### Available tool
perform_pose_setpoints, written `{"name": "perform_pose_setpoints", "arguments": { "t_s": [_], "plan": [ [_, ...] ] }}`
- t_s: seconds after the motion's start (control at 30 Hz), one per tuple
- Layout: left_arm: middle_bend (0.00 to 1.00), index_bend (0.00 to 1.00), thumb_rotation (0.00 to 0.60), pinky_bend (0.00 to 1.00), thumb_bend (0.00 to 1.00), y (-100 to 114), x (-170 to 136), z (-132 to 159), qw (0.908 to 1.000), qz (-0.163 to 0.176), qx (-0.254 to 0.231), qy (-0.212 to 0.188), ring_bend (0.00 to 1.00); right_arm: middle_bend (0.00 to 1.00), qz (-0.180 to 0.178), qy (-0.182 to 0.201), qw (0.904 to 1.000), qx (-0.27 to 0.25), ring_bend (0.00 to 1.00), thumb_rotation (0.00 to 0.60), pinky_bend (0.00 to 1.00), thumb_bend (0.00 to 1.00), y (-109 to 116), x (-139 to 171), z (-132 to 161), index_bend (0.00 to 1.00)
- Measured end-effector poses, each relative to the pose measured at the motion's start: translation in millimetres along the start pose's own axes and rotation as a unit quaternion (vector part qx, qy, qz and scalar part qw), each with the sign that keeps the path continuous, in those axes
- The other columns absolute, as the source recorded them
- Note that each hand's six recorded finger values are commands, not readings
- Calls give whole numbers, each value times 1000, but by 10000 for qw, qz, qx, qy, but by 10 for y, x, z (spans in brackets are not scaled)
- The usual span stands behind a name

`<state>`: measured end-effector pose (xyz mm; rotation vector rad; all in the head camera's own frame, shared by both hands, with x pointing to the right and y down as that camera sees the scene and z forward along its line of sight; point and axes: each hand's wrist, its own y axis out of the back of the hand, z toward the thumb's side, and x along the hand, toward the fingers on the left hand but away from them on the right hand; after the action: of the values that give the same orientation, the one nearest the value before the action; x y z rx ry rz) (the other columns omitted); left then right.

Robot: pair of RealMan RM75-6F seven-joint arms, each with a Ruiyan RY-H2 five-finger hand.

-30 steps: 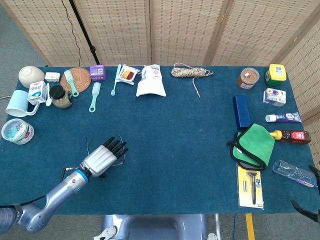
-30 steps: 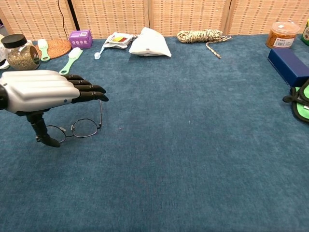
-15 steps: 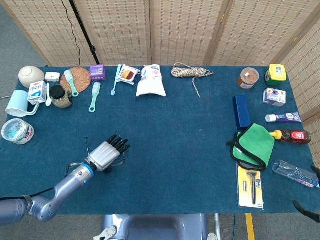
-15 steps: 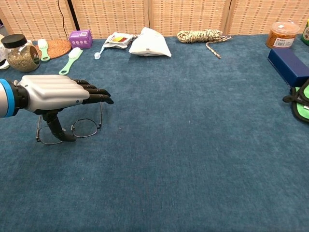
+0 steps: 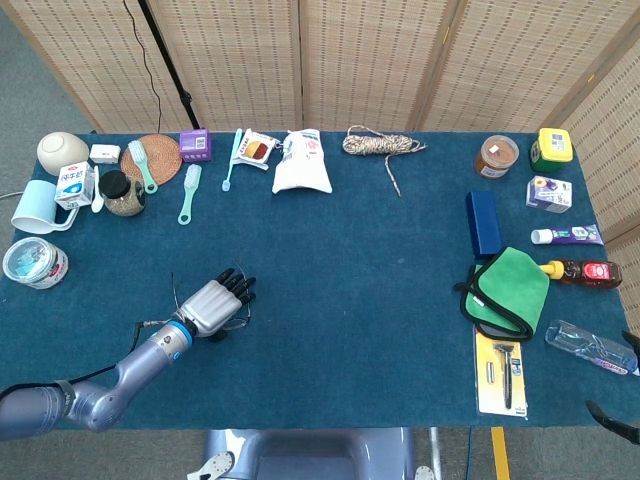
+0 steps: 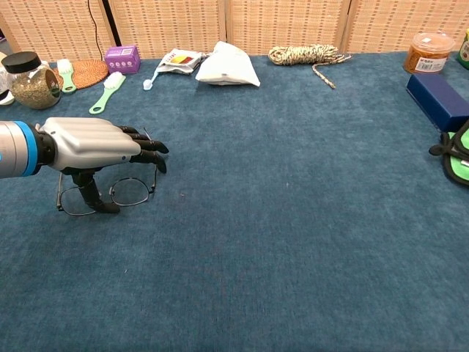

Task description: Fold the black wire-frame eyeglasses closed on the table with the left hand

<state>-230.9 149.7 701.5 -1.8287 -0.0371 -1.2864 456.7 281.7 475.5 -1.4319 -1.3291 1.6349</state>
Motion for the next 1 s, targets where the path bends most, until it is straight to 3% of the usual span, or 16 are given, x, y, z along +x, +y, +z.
{"name": "perform_pose_setpoints", "arguments": {
  "t_s": [0.43,1.0],
  "plan": [
    [0,407,497,0,268,46,15,18,9999,127,-18,42,0,25,21,-7,10000,-5,24,600,147,0,-9,-13,6,119],
    [0,555,503,0,268,-4,-16,15,9997,200,-88,50,0,26,48,-14,10000,-12,23,600,148,0,-21,-17,15,119]
  ]
}}
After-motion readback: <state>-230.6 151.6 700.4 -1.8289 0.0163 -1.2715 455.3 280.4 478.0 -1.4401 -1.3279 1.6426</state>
